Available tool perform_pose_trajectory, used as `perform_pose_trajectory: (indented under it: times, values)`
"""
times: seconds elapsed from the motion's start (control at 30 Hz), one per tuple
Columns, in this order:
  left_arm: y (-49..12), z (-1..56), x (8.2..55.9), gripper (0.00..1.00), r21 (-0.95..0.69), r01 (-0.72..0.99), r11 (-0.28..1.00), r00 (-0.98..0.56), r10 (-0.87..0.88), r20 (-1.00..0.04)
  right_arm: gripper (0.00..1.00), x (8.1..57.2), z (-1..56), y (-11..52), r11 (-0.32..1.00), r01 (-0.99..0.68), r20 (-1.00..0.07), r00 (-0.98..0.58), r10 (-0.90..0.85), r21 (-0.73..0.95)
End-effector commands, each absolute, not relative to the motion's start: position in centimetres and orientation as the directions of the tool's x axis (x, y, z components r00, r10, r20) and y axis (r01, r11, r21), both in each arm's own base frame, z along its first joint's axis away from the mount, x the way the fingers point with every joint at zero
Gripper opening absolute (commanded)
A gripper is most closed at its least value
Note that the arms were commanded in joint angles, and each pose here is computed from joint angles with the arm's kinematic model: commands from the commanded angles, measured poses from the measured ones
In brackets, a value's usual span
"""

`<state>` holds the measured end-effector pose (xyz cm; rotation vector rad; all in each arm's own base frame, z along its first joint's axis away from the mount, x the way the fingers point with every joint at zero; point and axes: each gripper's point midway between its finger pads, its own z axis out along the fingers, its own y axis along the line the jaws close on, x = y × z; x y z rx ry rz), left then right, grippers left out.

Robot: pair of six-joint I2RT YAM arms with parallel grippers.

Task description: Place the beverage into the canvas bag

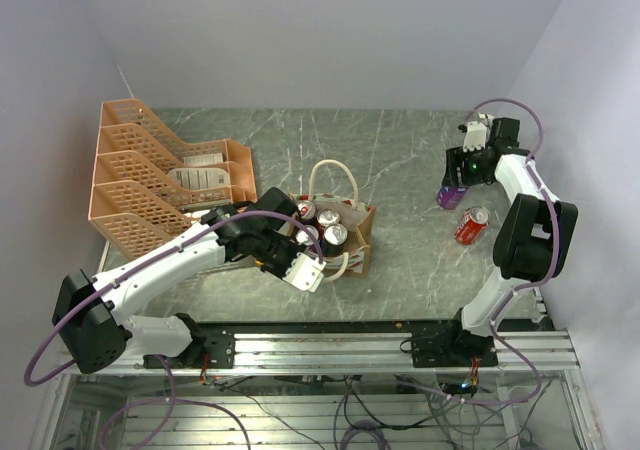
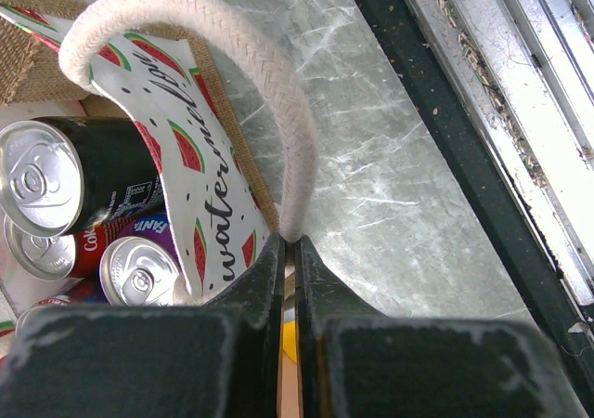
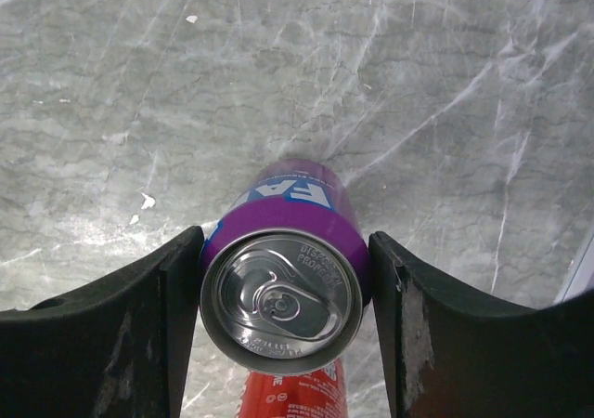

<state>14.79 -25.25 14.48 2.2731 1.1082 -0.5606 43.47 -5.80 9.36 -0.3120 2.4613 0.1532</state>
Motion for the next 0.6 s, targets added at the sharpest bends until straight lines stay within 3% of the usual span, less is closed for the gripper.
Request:
perform_pose_trajectory:
  times: [0.0, 0.33, 0.57]
  values:
    - [-26.1, 15.1, 14.4, 0.07, 0.31, 0.793, -0.524, 0.591, 0.542, -0.598, 0.54, 44.3, 11.3, -5.6, 0.954, -0.299, -0.66, -0.723, -0.202, 0.035]
    - [-26.1, 15.3, 14.1, 0.08, 0.309, 0.792, -0.526, 0.59, 0.533, -0.607, 0.0, 42.7, 17.0, -3.4, 0.927, -0.373, -0.743, -0.629, -0.228, 0.031]
    - [-25.8, 15.3, 14.0, 0.12, 0.33, 0.792, -0.514, 0.595, 0.529, -0.605, 0.0, 38.9, 24.1, 3.5, 0.816, -0.578, -0.841, -0.445, -0.308, 0.007]
